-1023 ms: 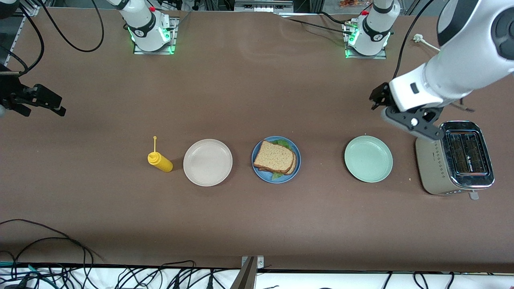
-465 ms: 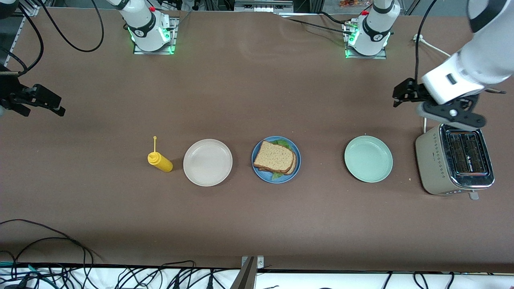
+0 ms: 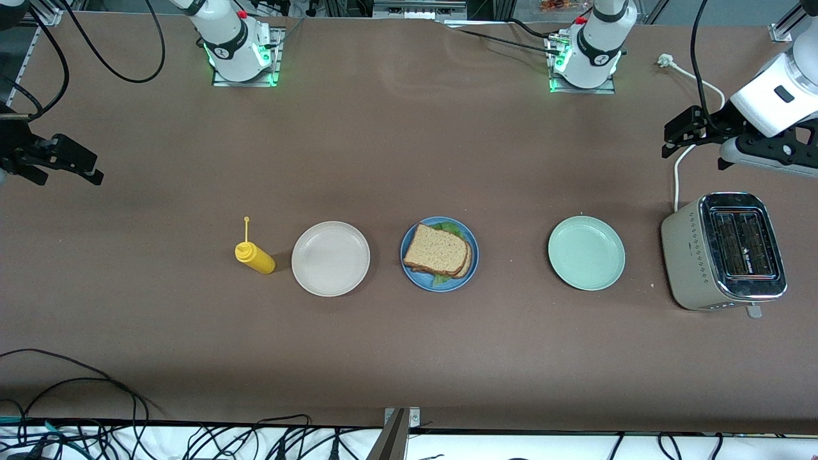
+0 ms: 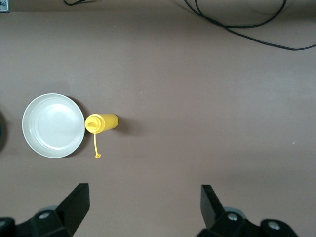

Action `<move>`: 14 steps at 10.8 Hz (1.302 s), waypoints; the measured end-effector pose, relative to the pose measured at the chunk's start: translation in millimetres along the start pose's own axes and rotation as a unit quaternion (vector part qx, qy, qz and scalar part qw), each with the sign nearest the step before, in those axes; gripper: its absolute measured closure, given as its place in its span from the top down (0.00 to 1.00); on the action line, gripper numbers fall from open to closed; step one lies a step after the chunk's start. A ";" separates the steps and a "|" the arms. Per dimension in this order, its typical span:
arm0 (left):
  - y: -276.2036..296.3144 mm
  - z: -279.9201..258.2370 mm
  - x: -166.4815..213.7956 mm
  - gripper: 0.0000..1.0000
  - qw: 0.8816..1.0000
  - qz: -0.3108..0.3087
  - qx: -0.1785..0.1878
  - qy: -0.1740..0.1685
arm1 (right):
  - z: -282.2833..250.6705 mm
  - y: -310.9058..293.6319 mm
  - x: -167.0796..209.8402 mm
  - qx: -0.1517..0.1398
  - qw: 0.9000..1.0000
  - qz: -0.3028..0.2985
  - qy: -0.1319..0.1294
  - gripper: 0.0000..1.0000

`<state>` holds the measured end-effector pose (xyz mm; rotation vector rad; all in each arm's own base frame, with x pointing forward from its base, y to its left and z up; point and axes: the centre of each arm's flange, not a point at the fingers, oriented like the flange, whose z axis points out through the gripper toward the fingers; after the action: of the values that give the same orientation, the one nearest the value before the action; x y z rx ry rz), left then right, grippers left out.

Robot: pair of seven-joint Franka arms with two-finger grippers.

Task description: Make sandwich in blue plate with both arms

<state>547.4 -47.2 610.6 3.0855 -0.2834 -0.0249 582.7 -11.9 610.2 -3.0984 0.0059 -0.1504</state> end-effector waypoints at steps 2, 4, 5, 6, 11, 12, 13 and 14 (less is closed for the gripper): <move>3.7 3.7 -2.3 1.00 1.000 -0.003 0.007 -0.016 | 0.0 0.4 0.0 0.000 1.000 0.000 0.000 1.00; 7.9 4.7 -3.0 1.00 1.000 -0.005 0.013 -0.021 | 0.0 0.5 0.0 0.000 1.000 0.000 0.000 1.00; 8.7 5.0 -3.5 1.00 1.000 -0.005 0.013 -0.023 | 0.0 0.6 0.0 0.000 1.000 0.001 0.000 1.00; 8.9 5.4 -4.1 1.00 1.000 -0.005 0.013 -0.026 | -0.1 0.6 0.0 0.000 1.000 0.001 0.000 1.00; 10.5 -5.1 -14.1 1.00 0.999 -0.009 0.012 -0.042 | -0.2 4.3 -0.1 -0.001 1.000 0.004 0.000 1.00; 13.5 -6.6 -14.2 1.00 0.999 -0.007 0.013 -0.041 | -0.2 5.0 -0.1 -0.001 1.000 0.004 0.000 1.00; 15.5 -9.3 -14.0 1.00 0.999 -0.006 0.013 -0.038 | -0.3 5.6 -0.1 -0.001 1.000 0.005 0.000 1.00; 14.8 -14.1 -13.8 1.00 0.999 -0.007 0.013 -0.033 | -0.3 6.0 -0.1 -0.001 1.000 0.005 0.000 1.00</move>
<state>531.4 -58.6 625.4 3.1177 -0.2670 -0.1235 582.5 -18.0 610.2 -3.0993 0.0222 -0.1508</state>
